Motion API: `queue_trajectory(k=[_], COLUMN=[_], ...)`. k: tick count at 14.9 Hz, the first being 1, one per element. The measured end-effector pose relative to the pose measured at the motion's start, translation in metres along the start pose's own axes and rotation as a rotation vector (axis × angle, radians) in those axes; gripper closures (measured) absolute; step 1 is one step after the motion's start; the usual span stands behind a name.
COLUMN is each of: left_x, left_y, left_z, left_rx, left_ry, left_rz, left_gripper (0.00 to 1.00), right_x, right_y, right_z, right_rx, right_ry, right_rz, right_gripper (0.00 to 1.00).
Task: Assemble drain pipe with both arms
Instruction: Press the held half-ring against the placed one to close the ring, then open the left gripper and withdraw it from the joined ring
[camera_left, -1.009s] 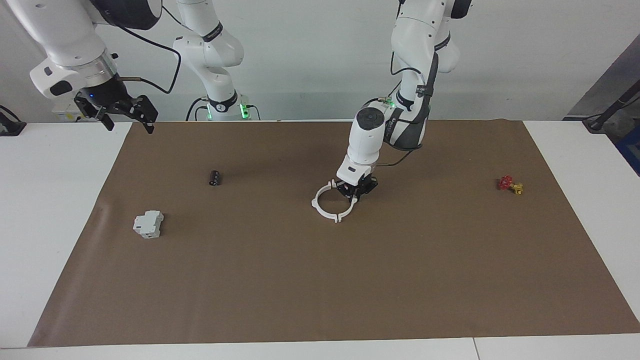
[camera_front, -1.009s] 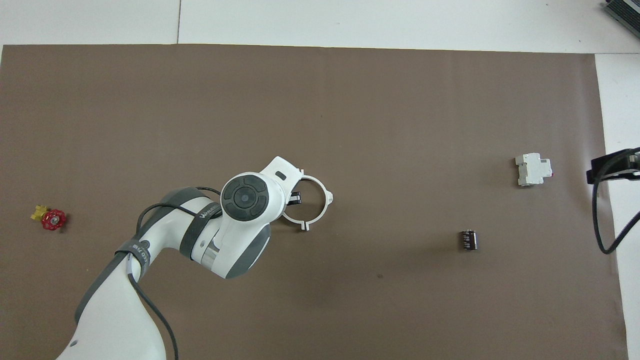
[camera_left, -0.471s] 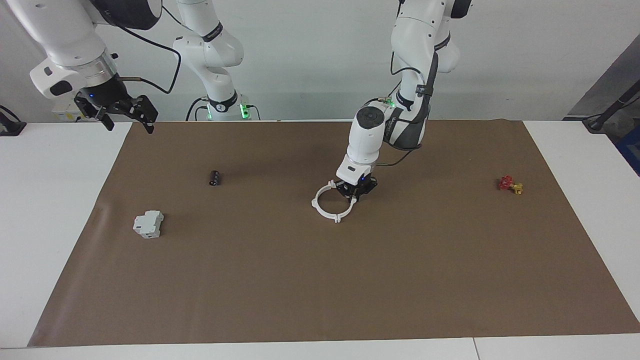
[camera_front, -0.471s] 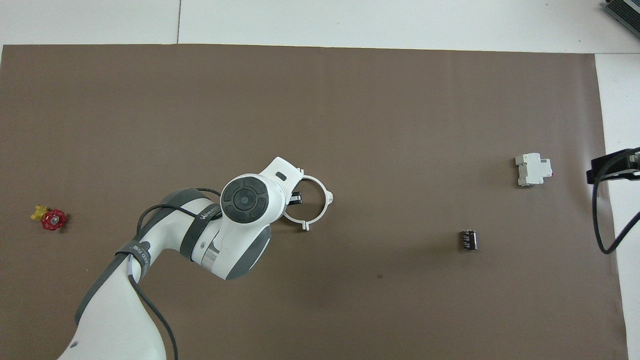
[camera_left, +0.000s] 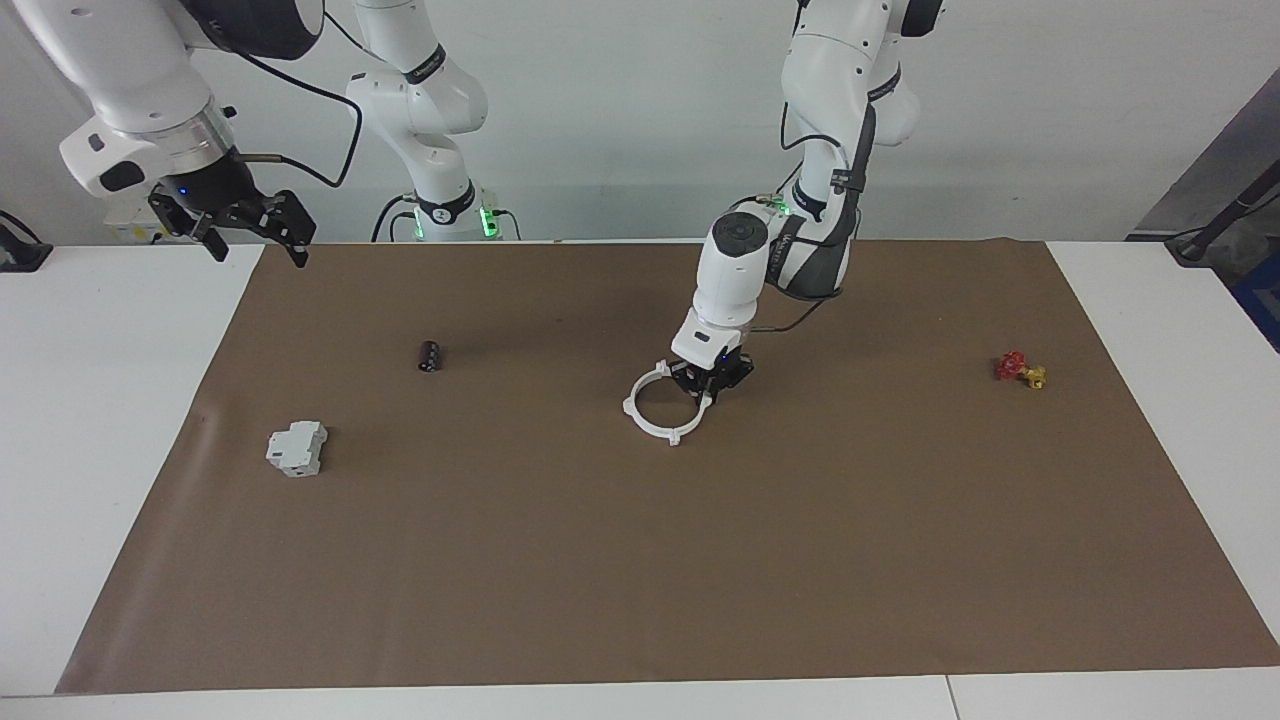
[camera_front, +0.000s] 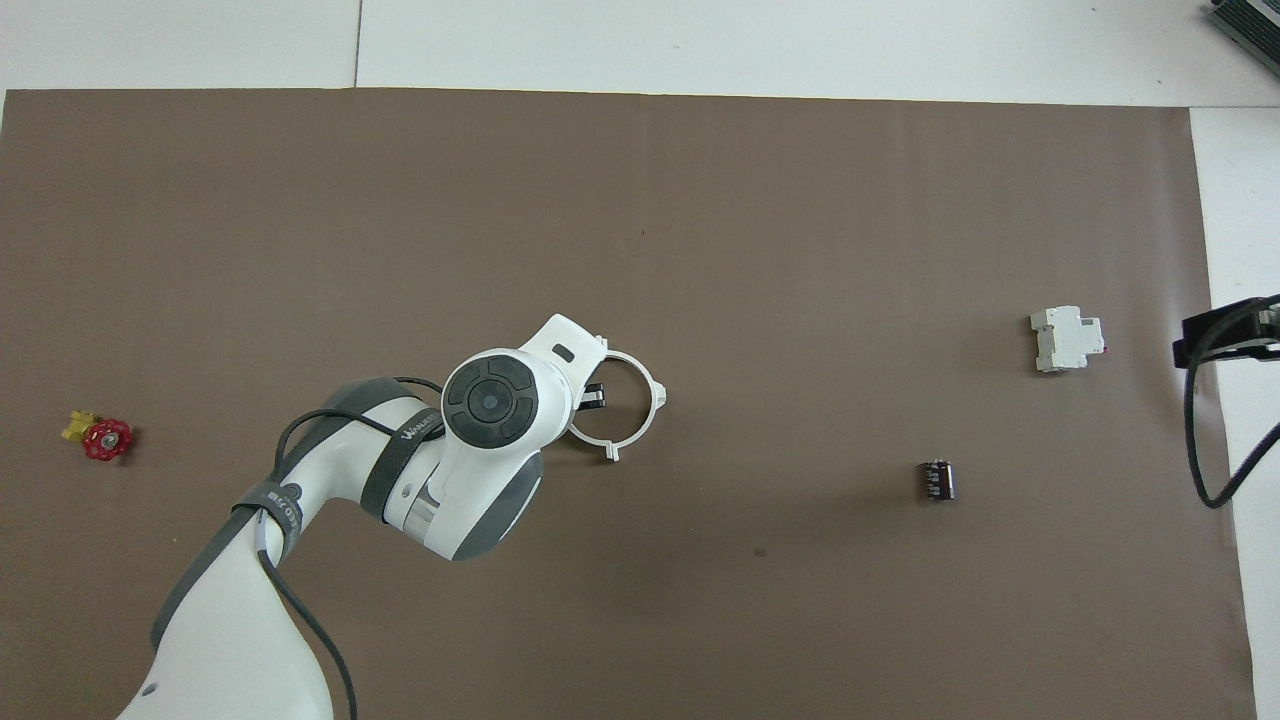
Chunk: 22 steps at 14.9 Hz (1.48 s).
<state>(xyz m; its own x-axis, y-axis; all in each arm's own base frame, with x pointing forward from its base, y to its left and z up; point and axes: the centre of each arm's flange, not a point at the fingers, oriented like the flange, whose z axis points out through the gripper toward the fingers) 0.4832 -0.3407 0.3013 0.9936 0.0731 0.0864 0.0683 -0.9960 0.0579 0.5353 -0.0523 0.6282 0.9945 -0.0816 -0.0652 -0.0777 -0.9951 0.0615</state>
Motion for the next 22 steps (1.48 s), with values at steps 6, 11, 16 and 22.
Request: queue_trajectory(k=[6, 11, 16, 22], left_x=[0.000, 0.000, 0.003, 0.053], left_y=[0.000, 0.000, -0.001, -0.070], left_z=[0.000, -0.001, -0.004, -0.114], left_rx=[-0.001, -0.003, -0.006, 0.037], left_ry=[0.002, 0.003, 0.009, -0.021], left_rz=[0.000, 0.000, -0.004, 0.047], left_gripper=[0.41, 0.00, 0.00, 0.00], right_x=[0.000, 0.000, 0.000, 0.000], right_y=[0.000, 0.000, 0.000, 0.000], right_z=[0.000, 0.000, 0.000, 0.000], right_rx=[0.000, 0.000, 0.000, 0.000], right_ry=[0.000, 0.000, 0.000, 0.000], right_rz=[0.000, 0.000, 0.000, 0.000], right_gripper=[0.00, 0.00, 0.00, 0.00])
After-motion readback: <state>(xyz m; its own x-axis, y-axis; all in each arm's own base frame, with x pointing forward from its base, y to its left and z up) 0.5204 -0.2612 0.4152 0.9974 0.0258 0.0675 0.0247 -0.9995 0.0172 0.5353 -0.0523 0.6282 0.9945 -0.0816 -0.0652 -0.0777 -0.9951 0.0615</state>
